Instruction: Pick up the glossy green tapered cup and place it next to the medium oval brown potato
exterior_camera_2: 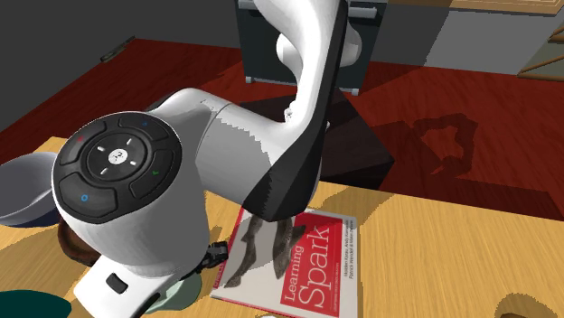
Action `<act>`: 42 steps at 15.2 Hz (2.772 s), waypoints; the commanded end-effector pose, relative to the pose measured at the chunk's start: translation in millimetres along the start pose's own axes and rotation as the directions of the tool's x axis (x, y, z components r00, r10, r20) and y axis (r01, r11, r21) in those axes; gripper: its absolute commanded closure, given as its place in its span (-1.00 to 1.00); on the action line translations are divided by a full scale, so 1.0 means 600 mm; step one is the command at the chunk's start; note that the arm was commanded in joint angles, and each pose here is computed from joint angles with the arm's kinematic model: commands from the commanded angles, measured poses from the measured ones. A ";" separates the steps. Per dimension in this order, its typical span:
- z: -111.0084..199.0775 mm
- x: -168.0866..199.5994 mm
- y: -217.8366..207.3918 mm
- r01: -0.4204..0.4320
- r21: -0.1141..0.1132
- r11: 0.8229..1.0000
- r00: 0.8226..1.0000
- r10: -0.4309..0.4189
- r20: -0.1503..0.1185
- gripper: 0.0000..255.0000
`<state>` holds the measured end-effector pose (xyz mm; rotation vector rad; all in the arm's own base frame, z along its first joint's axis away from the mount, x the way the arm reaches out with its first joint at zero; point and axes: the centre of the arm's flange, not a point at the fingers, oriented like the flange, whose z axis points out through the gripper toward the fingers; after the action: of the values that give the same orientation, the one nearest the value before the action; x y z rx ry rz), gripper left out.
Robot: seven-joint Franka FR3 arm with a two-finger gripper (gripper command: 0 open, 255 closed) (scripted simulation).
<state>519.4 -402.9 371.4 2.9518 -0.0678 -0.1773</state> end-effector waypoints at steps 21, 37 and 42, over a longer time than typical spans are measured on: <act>-0.185 -0.022 0.036 -0.001 0.000 1.000 1.000 0.001 0.000 1.00; -0.322 -0.038 0.062 -0.001 0.000 1.000 1.000 0.001 0.000 1.00; -0.359 -0.043 0.069 -0.001 0.000 1.000 1.000 0.001 0.000 1.00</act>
<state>518.4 -403.4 587.2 2.9516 -0.0685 -0.1774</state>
